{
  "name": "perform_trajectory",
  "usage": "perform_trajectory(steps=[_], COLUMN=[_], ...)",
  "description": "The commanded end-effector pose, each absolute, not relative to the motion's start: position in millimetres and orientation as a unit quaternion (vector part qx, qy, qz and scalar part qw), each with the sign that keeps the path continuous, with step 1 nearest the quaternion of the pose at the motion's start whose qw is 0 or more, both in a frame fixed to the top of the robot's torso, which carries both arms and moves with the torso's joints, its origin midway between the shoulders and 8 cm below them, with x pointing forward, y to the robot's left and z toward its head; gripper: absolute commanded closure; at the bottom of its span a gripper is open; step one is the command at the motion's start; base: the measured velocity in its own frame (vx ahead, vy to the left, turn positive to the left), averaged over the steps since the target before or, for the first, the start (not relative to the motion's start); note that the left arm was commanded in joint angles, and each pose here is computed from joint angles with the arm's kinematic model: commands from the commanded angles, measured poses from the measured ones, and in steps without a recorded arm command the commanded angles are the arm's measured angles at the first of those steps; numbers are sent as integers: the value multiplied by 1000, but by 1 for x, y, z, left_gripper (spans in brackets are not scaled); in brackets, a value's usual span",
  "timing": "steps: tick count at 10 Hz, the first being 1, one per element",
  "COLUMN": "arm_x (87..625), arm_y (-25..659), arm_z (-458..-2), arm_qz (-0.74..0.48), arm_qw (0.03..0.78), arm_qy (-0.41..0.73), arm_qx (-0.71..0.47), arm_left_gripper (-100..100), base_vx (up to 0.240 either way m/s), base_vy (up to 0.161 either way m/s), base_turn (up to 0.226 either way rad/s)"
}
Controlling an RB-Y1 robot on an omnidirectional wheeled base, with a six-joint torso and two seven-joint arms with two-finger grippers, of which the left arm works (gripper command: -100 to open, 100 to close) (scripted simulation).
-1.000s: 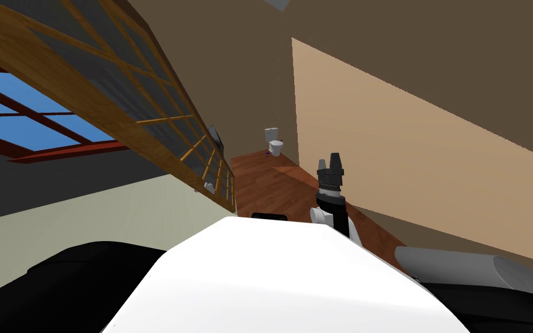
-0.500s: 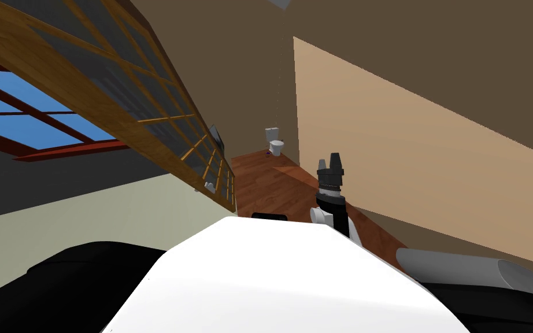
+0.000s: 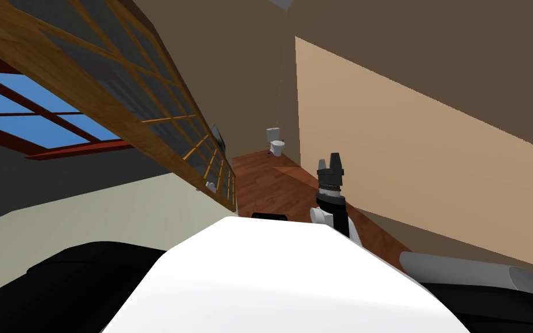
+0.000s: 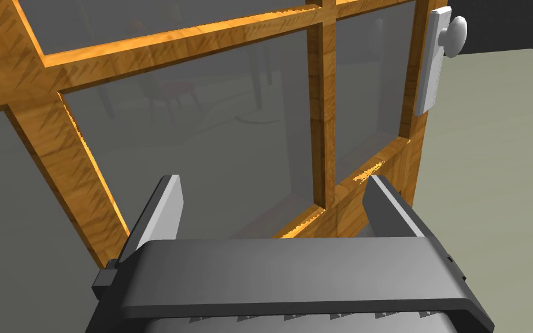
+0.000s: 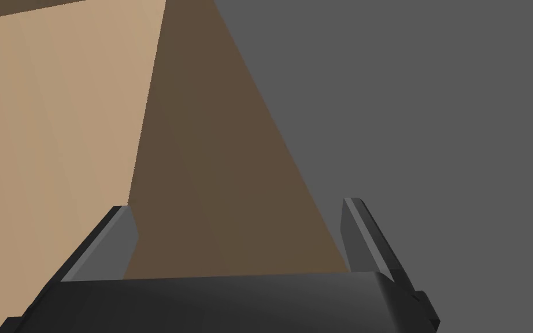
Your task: Push the door open
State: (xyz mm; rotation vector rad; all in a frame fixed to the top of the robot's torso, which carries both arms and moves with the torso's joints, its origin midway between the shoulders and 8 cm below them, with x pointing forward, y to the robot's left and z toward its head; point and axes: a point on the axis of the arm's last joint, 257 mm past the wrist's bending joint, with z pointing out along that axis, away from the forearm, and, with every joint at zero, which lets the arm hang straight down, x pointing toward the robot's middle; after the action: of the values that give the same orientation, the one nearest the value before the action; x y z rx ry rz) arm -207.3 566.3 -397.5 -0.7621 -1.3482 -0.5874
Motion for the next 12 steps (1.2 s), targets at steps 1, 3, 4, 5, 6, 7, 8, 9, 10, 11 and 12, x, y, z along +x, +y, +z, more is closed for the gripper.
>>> perform_trajectory(steps=[1,3,4,5,6,7,8,9,10,11,12], arm_x=[-207,-207,-207,-207,-207,-207,-207,-206,-206,-206,-206], arm_y=[567,567,567,567,567,567,567,568,568,568,568], arm_z=[-398,-398,-398,-398,-398,-398,-398,-398,-398,-398,-398], arm_qz=[-262,-262,-262,-262,-262,-262,-262,-262,-262,-262,-262], arm_qw=[676,676,676,676,676,676,676,676,676,676,676], arm_qy=[-599,-599,-599,-599,-599,-599,-599,-599,-599,-599,-599], arm_qx=[-339,-339,-339,-339,-339,-339,-339,-340,-340,-340,-340], arm_left_gripper=[-100,-100,-100,-100,-100,-100,-100,-100,-100,-100,-100], base_vx=[0,-2,-4,0,4,7,0,20,25,21,10], base_vy=[0,-12,-16,0,6,10,0,53,149,134,108], base_turn=[0,-3,-6,0,17,27,0,58,3,7,-6])
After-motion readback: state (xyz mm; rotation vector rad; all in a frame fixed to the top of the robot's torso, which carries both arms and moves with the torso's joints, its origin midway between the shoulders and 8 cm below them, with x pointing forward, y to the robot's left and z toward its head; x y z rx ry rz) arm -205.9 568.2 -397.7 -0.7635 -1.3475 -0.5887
